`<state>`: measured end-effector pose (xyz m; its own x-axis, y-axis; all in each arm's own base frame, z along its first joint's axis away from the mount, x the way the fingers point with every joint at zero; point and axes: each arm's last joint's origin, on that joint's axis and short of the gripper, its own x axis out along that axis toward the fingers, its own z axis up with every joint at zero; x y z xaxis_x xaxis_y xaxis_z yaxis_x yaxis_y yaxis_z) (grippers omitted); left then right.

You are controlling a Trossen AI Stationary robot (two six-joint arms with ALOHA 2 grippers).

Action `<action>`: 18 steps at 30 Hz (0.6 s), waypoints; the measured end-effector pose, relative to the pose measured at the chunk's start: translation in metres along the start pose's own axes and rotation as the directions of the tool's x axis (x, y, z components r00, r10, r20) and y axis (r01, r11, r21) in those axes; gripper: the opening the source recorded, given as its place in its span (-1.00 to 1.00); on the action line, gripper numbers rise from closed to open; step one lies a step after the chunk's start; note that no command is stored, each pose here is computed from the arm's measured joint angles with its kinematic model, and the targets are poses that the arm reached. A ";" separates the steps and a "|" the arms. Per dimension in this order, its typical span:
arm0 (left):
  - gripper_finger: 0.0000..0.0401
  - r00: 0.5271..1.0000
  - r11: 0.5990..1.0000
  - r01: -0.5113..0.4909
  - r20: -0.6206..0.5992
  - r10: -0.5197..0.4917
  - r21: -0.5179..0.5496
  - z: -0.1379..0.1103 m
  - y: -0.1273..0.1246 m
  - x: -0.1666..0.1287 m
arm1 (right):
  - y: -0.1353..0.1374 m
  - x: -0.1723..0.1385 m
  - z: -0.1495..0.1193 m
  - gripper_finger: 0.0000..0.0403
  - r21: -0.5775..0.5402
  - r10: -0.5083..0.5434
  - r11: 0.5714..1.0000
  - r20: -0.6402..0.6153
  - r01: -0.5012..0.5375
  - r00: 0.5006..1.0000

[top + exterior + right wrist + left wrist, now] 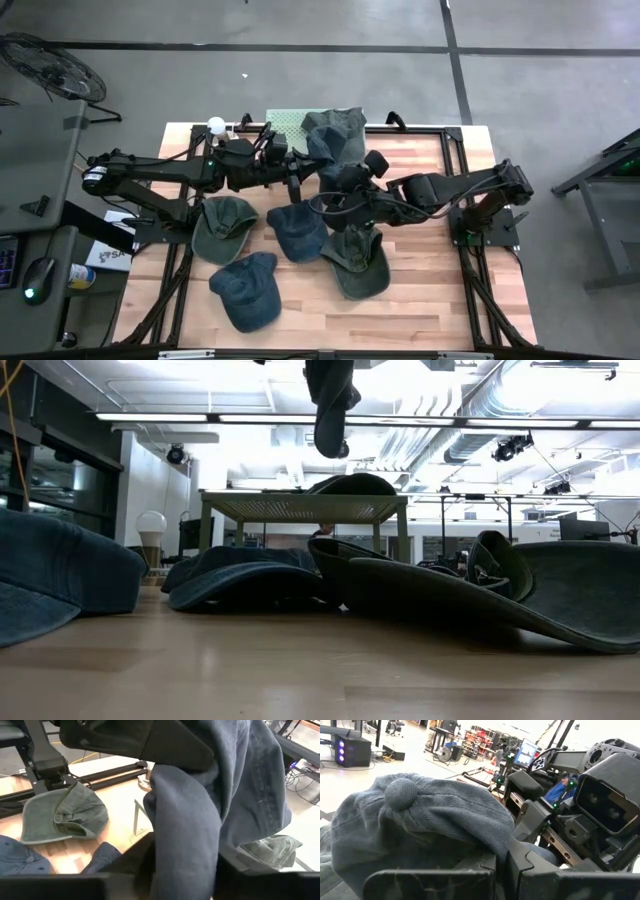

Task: Pick & Place hat
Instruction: Put the right blue cap on the shelf

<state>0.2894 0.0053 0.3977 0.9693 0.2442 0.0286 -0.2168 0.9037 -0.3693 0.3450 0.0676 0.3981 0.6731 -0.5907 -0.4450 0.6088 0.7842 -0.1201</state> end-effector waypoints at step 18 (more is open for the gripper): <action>-0.71 0.998 0.974 0.068 -0.001 -0.069 0.216 0.006 -0.002 -0.008 | -0.011 -0.014 0.004 -0.96 0.086 0.099 0.992 -0.041 -0.095 0.994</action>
<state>0.2818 0.0035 0.4044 0.9822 0.1803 0.0528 -0.1701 0.9728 -0.1570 0.3306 0.0664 0.4089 0.7122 -0.5017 -0.4909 0.5757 0.8176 -0.0003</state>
